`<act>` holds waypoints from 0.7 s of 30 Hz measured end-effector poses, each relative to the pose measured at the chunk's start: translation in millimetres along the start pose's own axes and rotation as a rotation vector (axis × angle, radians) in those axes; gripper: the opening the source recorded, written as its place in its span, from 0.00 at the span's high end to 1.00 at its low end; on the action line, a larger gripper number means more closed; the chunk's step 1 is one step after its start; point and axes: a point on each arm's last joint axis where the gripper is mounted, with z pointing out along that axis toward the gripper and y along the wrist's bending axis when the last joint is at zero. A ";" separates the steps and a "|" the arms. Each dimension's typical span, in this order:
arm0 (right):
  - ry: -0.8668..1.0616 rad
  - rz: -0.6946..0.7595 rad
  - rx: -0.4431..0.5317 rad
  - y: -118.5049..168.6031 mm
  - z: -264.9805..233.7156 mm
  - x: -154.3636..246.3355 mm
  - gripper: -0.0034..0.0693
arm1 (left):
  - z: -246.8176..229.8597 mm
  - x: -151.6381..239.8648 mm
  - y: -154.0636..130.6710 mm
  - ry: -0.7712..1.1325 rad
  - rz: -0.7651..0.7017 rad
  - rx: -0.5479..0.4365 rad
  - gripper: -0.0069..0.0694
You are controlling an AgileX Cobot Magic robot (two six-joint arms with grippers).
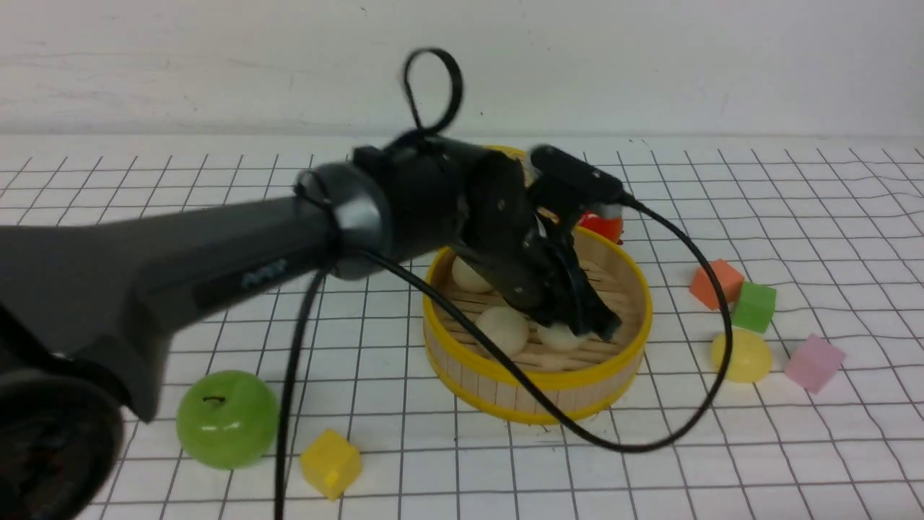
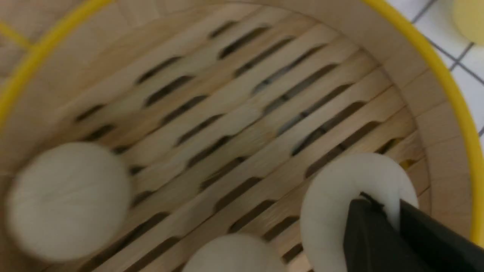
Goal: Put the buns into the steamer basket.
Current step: Use the left arm to put the steamed stuffed bun into the steamer, then use the right arm to grab a steamed stuffed bun
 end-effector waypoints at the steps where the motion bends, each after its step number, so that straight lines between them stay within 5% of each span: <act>1: 0.000 0.000 0.000 0.0 0.0 0.0 0.62 | 7.6 2.8 -0.4 0.002 0.002 0.000 0.84; 14: 0.000 0.000 0.000 0.0 0.0 0.0 0.62 | 4.2 -1.8 -3.4 -0.036 -0.093 0.046 0.35; 18: 0.000 0.000 0.000 0.0 0.0 0.0 0.62 | -33.2 -16.7 -7.9 -0.073 -0.120 0.080 0.33; 21: 0.000 0.000 0.000 0.0 0.0 0.0 0.62 | -77.6 -27.9 -12.2 -0.095 -0.108 0.102 0.41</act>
